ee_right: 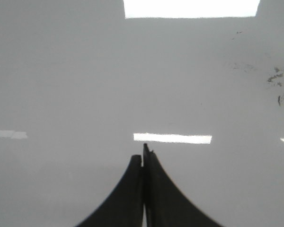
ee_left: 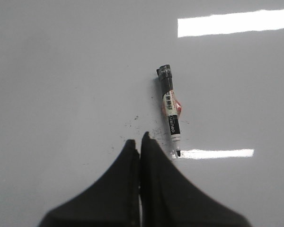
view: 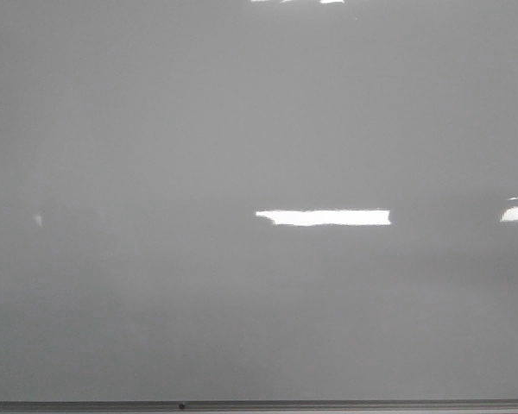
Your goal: Write number 9 on whiteboard
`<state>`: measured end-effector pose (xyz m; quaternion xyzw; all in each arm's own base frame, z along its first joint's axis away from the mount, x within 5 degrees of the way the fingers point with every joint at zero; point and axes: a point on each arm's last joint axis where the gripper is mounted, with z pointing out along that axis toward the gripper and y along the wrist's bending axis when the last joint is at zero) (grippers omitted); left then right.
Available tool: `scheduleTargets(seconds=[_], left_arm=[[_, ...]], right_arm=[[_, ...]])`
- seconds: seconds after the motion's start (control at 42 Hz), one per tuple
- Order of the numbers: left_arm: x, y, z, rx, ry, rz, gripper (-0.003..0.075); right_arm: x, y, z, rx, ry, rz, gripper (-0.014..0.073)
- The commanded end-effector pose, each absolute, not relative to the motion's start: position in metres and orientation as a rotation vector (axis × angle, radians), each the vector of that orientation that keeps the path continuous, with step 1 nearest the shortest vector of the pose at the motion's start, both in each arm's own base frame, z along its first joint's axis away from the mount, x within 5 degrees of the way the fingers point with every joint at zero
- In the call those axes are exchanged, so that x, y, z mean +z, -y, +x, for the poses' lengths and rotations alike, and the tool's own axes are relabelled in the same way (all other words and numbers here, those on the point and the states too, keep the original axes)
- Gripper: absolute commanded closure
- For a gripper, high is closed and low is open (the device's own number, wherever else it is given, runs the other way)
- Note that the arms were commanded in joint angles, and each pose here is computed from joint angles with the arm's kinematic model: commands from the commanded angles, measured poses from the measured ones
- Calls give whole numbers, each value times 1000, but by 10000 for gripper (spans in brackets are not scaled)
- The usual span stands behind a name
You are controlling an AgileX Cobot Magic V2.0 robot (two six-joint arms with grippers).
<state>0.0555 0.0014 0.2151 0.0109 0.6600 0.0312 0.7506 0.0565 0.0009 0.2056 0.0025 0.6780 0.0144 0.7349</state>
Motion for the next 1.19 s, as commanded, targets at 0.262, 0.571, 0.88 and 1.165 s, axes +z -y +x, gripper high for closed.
scheduleTargets(seconds=[0.262,0.571,0.88,1.165], left_arm=[[223,-1,52,57,-1341,17,739],[223,-1,52,57,-1341,17,739],[223,-1,52,57,-1341,17,739],[233,-1,50,56,-1240,10,739]], right_arm=[[216,-1,54,26,-1381,4,664],[216,-1,54,26,-1381,4,664],[216,-1,53,26,-1372,4,664],[227,-1,51,26,-1360,4,664]])
